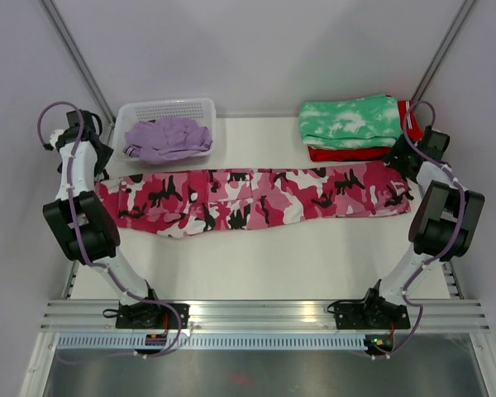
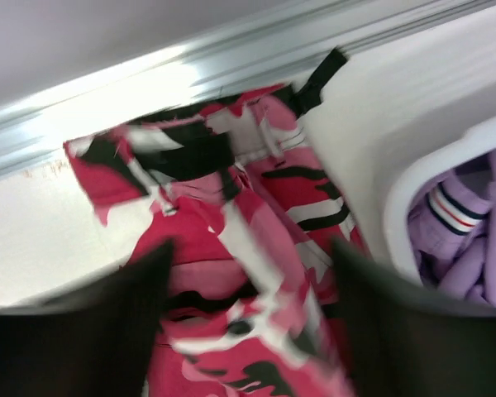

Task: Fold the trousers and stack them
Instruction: Fold the trousers

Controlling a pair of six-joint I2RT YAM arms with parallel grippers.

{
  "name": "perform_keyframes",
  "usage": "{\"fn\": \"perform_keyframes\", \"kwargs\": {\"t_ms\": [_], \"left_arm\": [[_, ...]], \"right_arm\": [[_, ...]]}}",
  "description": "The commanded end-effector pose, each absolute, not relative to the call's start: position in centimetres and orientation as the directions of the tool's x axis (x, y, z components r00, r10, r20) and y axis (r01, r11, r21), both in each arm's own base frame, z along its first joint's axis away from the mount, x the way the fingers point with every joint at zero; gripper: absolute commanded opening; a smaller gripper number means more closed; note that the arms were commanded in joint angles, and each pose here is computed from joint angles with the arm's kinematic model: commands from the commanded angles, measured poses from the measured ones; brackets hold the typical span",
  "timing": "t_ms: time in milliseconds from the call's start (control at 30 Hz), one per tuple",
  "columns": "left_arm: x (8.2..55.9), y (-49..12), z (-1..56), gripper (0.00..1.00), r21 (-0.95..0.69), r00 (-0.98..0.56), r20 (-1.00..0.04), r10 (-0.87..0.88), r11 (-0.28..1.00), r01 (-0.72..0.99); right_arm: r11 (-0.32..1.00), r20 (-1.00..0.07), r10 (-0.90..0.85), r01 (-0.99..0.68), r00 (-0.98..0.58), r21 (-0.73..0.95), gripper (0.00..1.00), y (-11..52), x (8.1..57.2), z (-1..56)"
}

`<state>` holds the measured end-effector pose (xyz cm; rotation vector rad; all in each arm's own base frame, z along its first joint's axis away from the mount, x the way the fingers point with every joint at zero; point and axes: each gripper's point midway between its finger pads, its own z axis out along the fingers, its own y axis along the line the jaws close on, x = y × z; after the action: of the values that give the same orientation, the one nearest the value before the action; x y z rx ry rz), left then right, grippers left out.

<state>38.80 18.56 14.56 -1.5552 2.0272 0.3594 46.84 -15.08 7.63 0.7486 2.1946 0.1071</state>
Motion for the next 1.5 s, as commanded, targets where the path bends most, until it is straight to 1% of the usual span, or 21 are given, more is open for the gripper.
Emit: {"fn": "perform_keyframes", "kwargs": {"t_ms": [0, 67, 133, 167, 267, 400, 433, 500, 533, 633, 667, 733, 767, 800, 933, 1000, 1167, 1267, 1300, 1400, 1467], "left_arm": [[40.3, 20.6, 22.3, 1.0, -0.196, -0.142, -0.723, -0.676, 0.397, -0.897], [39.7, 19.7, 25.2, 1.0, -0.224, -0.155, -0.747, -0.647, 0.464, -0.857], [39.0, 18.5, 28.1, 1.0, -0.267, -0.145, -0.772, -0.618, 0.523, -0.809], [38.6, 17.8, 28.8, 1.0, -0.261, -0.166, -0.782, -0.601, 0.556, -0.789], [36.3, 14.6, 29.6, 1.0, -0.272, -0.203, -0.786, -0.585, 0.621, -0.735], [33.2, 10.6, 24.7, 1.0, -0.315, -0.265, -0.728, -0.632, 0.653, -0.689], [32.0, 9.6, 20.7, 1.0, -0.3, -0.324, -0.679, -0.658, 0.653, -0.695], [31.2, 9.0, 18.4, 1.0, -0.313, -0.327, -0.653, -0.683, 0.636, -0.705], [30.0, 8.9, 15.7, 1.0, -0.28, -0.354, -0.62, -0.7, 0.619, -0.733], [28.7, 8.8, 11.9, 1.0, -0.238, -0.373, -0.567, -0.735, 0.579, -0.78], [28.8, 8.9, 11.4, 1.0, -0.243, -0.36, -0.565, -0.742, 0.567, -0.787], [28.7, 8.6, 9.8, 0.99, -0.245, -0.363, -0.538, -0.761, 0.553, -0.796], [28.7, 8.8, 9.3, 0.97, -0.258, -0.342, -0.526, -0.779, 0.529, -0.809], [28.6, 9.0, 8.3, 0.95, -0.265, -0.323, -0.504, -0.801, 0.499, -0.825], [28.3, 9.5, 6.0, 0.91, -0.301, -0.278, -0.446, -0.851, 0.436, -0.848], [28.5, 9.7, 5.1, 0.9, -0.335, -0.254, -0.434, -0.864, 0.416, -0.846], [29.6, 10.4, 4.1, 0.84, -0.446, -0.189, -0.393, -0.9, 0.366, -0.817], [30.3, 10.8, 3.9, 0.78, -0.461, -0.168, -0.397, -0.902, 0.355, -0.814], [30.5, 10.9, 4.0, 0.71, -0.463, -0.163, -0.402, -0.901, 0.353, -0.813], [30.4, 11.2, 3.6, 0.67, -0.45, -0.161, -0.402, -0.902, 0.347, -0.823], [30.2, 11.6, 3.4, 0.58, -0.43, -0.157, -0.414, -0.897, 0.345, -0.834]], "right_arm": [[0.889, -0.811, 0.446, 0.292, -0.38, 0.352, 0.95, -13.5, 47.6, 16.5], [0.895, -0.816, 0.438, 0.263, -0.376, 0.359, 0.97, -12.6, 47.1, 18.3], [0.906, -0.83, 0.423, 0.194, -0.364, 0.376, 0.97, -10.8, 46.4, 20.9], [0.913, -0.843, 0.408, 0.156, -0.352, 0.377, 0.97, -9.5, 46.0, 22.4], [0.919, -0.848, 0.386, 0.066, -0.363, 0.39, 0.97, -5.5, 44.5, 23.5], [0.928, -0.832, 0.333, -0.006, -0.444, 0.374, 0.95, 0.1, 42.1, 20.8], [0.929, -0.822, 0.325, -0.004, -0.469, 0.37, 0.95, 0.8, 41.5, 19.7], [0.924, -0.786, 0.345, 0.04, -0.513, 0.38, 0.94, 1.5, 39.5, 16.8], [0.911, -0.76, 0.388, 0.089, -0.521, 0.403, 0.94, 1.4, 38.2, 15.5], [0.892, -0.724, 0.44, 0.165, -0.531, 0.42, 0.94, 1.2, 35.8, 13.1], [0.881, -0.728, 0.467, 0.193, -0.503, 0.432, 0.94, 0.9, 35.2, 13.5], [0.867, -0.7, 0.495, 0.244, -0.514, 0.435, 0.94, 0.7, 33.8, 12.0], [0.863, -0.694, 0.504, 0.26, -0.514, 0.433, 0.94, 0.6, 33.4, 11.7], [0.844, -0.664, 0.536, 0.322, -0.521, 0.43, 0.95, 0.2, 32.8, 10.6], [0.815, -0.619, 0.577, 0.42, -0.533, 0.399, 0.95, -0.7, 31.8, 8.6], [0.789, -0.623, 0.607, 0.47, -0.494, 0.396, 0.95, -1.4, 31.8, 8.2], [0.76, -0.606, 0.642, 0.493, -0.47, 0.423, 0.95, -1.4, 32.3, 7.1], [0.75, -0.591, 0.654, 0.51, -0.473, 0.421, 0.95, -1.4, 32.7, 6.3], [0.746, -0.586, 0.657, 0.517, -0.474, 0.419, 0.95, -1.5, 32.8, 5.9], [0.716, -0.574, 0.684, 0.568, -0.451, 0.406, 0.93, -2.1, 32.8, 5.1], [0.686, -0.569, 0.71, 0.587, -0.415, 0.429, 0.92, -2.3, 33.2, 5.0]]}}
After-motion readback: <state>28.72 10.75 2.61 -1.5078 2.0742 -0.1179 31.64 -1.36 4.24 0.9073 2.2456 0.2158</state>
